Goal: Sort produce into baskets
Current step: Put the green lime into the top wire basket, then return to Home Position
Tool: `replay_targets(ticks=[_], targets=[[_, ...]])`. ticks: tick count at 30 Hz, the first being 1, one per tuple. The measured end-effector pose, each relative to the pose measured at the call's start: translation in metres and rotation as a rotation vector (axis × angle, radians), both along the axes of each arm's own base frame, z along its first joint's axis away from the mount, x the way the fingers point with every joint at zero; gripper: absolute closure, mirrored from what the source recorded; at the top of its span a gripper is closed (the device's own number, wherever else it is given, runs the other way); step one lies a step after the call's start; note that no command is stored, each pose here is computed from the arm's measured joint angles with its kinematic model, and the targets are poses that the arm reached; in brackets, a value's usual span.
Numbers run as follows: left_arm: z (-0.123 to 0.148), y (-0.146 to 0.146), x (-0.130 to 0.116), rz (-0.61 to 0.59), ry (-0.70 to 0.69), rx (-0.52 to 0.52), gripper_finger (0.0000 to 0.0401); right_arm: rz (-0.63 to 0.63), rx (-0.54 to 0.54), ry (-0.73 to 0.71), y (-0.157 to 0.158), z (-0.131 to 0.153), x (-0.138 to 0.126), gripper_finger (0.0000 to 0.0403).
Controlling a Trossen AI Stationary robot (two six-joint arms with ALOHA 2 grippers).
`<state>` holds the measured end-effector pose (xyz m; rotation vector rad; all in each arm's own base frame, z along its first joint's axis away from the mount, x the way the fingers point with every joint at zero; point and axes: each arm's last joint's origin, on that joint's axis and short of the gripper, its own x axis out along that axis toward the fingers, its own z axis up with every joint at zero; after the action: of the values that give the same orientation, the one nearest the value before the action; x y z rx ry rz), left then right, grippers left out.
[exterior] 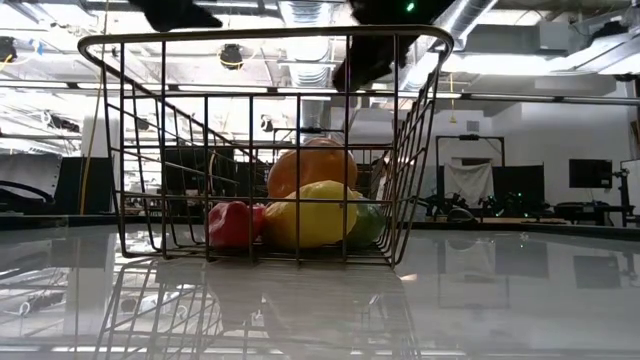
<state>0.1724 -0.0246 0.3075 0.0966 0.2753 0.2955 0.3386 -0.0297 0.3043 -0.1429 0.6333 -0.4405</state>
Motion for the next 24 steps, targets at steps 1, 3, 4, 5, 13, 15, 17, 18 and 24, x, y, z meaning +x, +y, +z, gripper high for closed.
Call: replay_targets(ticks=[1, 3, 4, 5, 13, 15, 17, 18, 24], targets=[[0.002, 0.0, 0.0, -0.014, -0.026, 0.01, 0.0049, 0.0, 0.014, -0.01, -0.007, -0.001, 0.002, 0.0103], [0.002, -0.001, -0.002, -0.057, -0.07, 0.026, 0.0049, 0.003, 0.051, -0.012, -0.021, -0.003, 0.001, 0.0089], [0.0, 0.0, -0.004, -0.064, -0.087, 0.037, 0.0049, -0.003, 0.07, -0.018, -0.027, -0.002, 0.0, 0.0082], [-0.002, 0.0, -0.007, -0.065, -0.091, 0.048, 0.0049, -0.012, 0.087, -0.027, -0.034, -0.002, -0.001, 0.0074], [-0.006, 0.012, -0.047, 0.016, -0.215, 0.041, 0.0049, -0.041, 0.108, -0.029, -0.041, 0.004, -0.034, 0.0032], [-0.009, 0.015, -0.058, 0.029, -0.249, 0.04, 0.0049, -0.041, 0.103, -0.081, -0.036, -0.004, -0.048, 0.0031], [-0.012, 0.018, -0.069, 0.057, -0.284, 0.048, 0.0049, -0.038, 0.104, -0.136, -0.03, -0.015, -0.065, 0.0031], [-0.014, 0.019, -0.073, 0.07, -0.292, 0.056, 0.0049, -0.036, 0.104, -0.168, -0.027, -0.019, -0.073, 0.0032], [-0.025, 0.023, -0.091, 0.062, -0.347, 0.062, 0.0049, -0.06, 0.084, -0.315, -0.012, -0.048, -0.123, 0.0034]])
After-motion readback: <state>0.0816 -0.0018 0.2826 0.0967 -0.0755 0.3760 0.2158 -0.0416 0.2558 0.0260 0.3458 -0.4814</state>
